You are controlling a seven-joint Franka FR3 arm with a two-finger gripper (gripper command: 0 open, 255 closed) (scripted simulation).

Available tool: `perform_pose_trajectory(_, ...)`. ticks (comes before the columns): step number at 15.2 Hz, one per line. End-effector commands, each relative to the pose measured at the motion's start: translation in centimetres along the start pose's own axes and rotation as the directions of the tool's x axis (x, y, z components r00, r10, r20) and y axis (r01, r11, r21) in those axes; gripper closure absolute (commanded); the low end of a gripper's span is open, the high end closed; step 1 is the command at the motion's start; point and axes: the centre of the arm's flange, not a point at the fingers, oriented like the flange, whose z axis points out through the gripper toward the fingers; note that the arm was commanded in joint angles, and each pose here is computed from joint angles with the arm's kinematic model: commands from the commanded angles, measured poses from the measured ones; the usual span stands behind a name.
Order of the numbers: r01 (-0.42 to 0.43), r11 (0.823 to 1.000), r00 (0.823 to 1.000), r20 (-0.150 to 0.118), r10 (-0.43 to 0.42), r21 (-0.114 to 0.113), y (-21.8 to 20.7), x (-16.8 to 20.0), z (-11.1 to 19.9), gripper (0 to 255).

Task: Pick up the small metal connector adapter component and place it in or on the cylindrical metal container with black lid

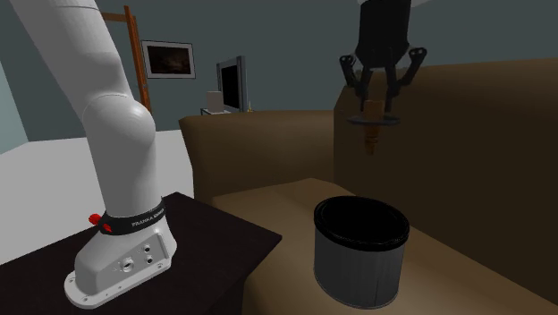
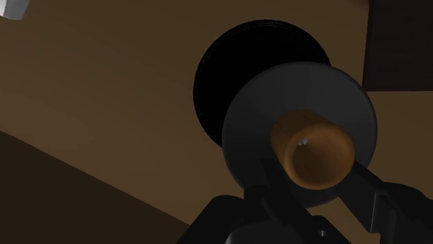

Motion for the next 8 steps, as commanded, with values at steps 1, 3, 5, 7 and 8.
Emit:
perform_pose_trajectory(1, 0.000, 1.000, 1.000, 0.000, 0.000, -0.001, 0.0, 0.0, 1.1, 255)
perform_pose_trajectory(3, 0.000, 1.000, 1.000, 0.000, 0.000, -0.001, -0.1, 0.0, 2.2, 255)
perform_pose_trajectory(5, 0.000, 1.000, 1.000, 0.000, 0.000, -0.001, -0.1, 0.0, 3.3, 255)
perform_pose_trajectory(7, 0.000, 1.000, 1.000, 0.000, 0.000, -0.001, -0.1, 0.0, 4.3, 255)
perform_pose_trajectory(8, 0.000, 1.000, 1.000, 0.000, 0.000, -0.001, -0.1, 0.0, 4.8, 255)
